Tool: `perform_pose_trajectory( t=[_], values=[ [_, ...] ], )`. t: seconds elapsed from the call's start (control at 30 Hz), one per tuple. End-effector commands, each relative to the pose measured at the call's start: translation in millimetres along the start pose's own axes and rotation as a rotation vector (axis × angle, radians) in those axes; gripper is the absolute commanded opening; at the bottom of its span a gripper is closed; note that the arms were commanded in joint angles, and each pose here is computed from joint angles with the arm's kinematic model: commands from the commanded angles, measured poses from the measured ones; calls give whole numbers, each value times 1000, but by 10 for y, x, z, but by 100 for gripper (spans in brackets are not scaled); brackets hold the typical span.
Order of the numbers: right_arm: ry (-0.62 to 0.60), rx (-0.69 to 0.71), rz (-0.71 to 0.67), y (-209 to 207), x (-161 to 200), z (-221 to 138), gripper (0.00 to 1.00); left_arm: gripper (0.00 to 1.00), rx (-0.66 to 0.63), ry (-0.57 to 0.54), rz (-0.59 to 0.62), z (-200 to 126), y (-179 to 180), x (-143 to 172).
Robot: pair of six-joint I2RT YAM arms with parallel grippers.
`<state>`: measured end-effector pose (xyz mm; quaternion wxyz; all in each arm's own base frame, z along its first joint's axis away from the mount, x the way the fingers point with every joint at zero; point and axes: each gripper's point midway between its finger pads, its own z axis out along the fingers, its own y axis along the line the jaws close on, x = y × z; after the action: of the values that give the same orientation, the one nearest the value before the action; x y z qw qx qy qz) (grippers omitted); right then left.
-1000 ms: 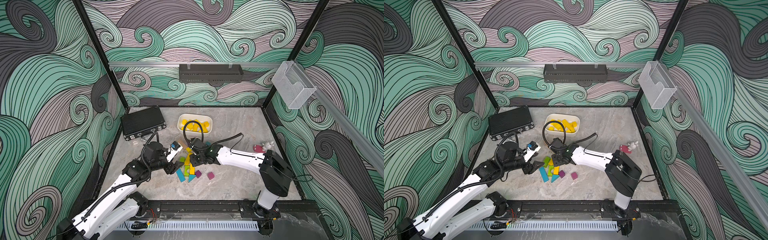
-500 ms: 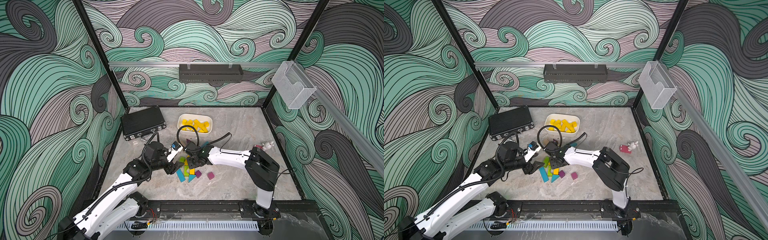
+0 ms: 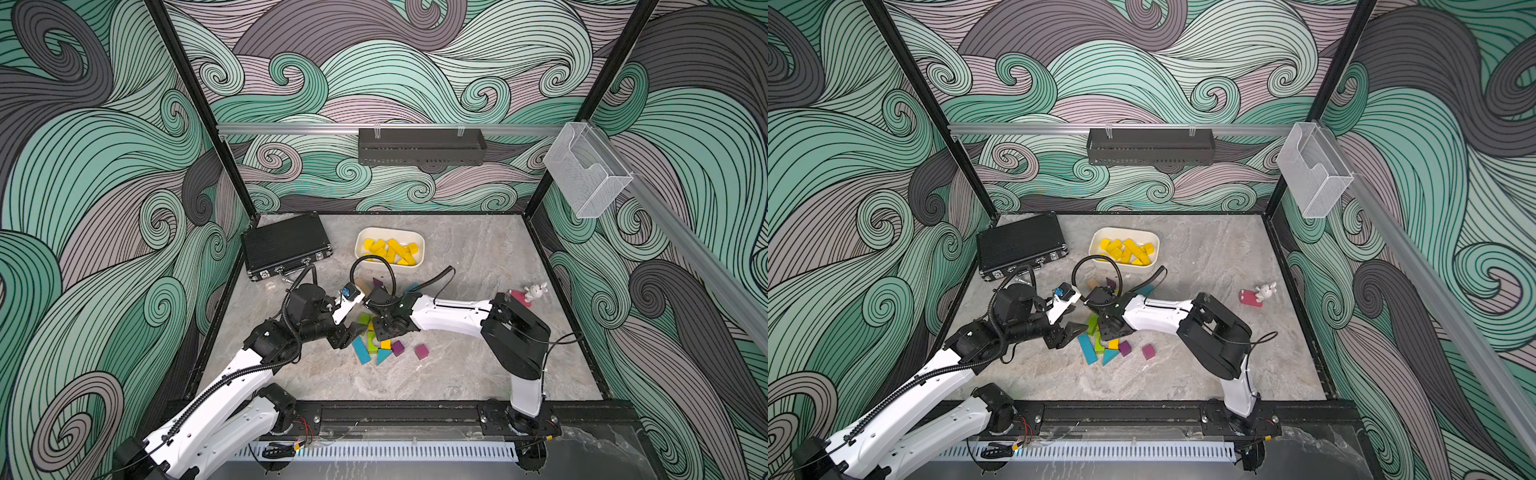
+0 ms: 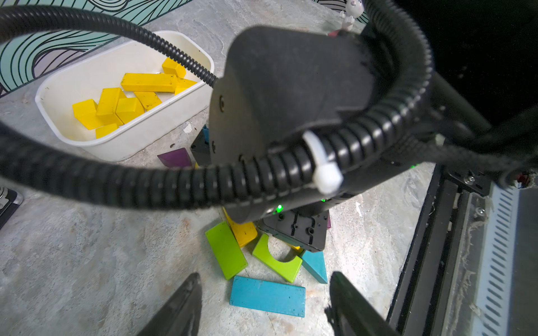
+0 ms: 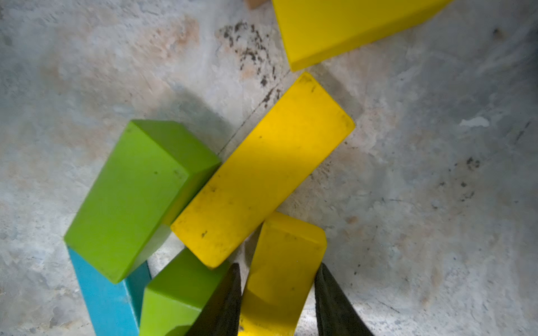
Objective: Pick out the yellow building blocks
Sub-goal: Pick up the building block from the center of the board.
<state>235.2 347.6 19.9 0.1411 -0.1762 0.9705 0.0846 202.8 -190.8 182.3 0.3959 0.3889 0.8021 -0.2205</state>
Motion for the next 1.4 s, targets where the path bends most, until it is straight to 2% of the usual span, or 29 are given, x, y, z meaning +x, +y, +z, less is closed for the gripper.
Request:
perform_pose_trajectory(
  t=[0.0, 0.2, 0.37, 0.53, 0.67, 0.83, 1.03, 1.23, 1.37],
  values=[
    [15, 52, -2, -67, 19, 90, 39, 69, -10, -7, 14, -51, 0, -40],
    [13, 59, -5, -60, -53, 148, 38, 69, -16, -10, 17, -62, 6, -46],
    [-18, 50, -4, -23, -156, 71, 31, 69, -24, -11, 21, -67, 17, -42],
    [-71, 19, 0, 27, -287, -141, 25, 69, -33, -14, 22, -70, 34, -56],
    [-163, -21, -20, 51, -430, -432, 23, 69, -121, -39, -11, -119, 176, -121],
    [-259, -40, -69, -1, -653, -786, 22, 73, -191, -131, -19, -211, 303, -372],
    [-331, -65, -62, -239, -1043, -1040, 22, 75, -249, -170, -33, -154, 494, -657],
    [-394, -83, -12, -636, -1631, -1094, 23, 75, -238, -174, -35, 120, 647, -1017],
    [-397, -99, 39, -894, -1945, -945, 23, 75, -228, -161, -35, 359, 762, -1180]
  ],
)
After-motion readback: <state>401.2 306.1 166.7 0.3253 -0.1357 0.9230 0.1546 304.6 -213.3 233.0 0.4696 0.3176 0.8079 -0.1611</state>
